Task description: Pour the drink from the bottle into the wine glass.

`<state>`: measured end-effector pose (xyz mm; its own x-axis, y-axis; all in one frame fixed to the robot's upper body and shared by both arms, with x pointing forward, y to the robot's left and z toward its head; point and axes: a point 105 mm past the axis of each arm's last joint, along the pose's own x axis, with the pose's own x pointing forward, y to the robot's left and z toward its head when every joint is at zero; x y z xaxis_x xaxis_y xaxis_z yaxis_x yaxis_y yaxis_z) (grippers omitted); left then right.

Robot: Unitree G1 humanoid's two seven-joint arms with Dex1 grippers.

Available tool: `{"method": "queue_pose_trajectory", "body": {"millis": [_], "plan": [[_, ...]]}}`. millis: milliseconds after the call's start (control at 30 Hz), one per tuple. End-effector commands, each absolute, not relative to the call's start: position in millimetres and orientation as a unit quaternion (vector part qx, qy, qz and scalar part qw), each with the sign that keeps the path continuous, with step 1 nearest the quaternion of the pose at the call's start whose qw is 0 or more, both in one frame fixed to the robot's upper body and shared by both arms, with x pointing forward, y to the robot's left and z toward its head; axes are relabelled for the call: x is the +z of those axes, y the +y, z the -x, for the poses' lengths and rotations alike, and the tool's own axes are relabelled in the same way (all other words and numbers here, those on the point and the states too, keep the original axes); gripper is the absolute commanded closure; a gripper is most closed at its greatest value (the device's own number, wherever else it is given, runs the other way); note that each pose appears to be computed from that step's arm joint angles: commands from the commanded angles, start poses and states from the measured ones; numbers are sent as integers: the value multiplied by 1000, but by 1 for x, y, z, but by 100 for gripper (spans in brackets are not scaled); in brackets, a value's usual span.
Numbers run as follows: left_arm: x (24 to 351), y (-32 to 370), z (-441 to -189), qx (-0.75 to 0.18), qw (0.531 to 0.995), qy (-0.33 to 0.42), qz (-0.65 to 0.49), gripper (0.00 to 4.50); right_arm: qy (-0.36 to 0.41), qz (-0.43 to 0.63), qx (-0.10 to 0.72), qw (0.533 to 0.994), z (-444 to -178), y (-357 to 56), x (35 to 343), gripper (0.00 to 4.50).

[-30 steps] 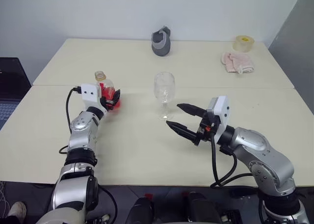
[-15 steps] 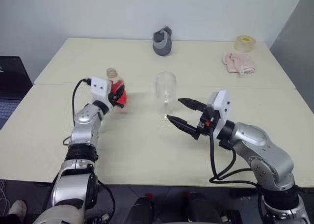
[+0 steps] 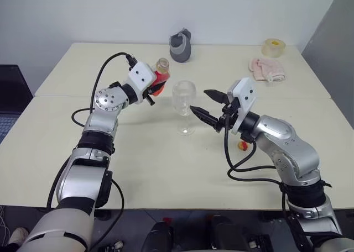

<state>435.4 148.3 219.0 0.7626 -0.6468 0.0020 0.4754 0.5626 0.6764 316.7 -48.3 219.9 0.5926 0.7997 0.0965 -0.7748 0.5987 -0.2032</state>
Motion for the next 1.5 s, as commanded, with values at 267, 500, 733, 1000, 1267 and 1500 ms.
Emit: {"method": "queue_pose_trajectory", "body": {"millis": [267,500,733,1000,1267,1500], "plan": [[267,143,-431,-326,792,-199,-477,358,-129,77,438,886,-318,-41,238,95],[268,137,-426,-348,752,-209,-520,358,-131,80,439,885,-319,-40,239,95],[279,136,-423,-351,718,-218,-560,358,-136,75,442,884,-317,-37,241,95],[290,135,-421,-343,683,-227,-603,358,-143,68,439,884,-317,-35,242,95],[297,138,-420,-337,653,-228,-639,358,-150,64,436,885,-316,-34,244,95],[303,139,-420,-329,645,-230,-650,358,-148,54,439,884,-315,-34,243,95]]}}
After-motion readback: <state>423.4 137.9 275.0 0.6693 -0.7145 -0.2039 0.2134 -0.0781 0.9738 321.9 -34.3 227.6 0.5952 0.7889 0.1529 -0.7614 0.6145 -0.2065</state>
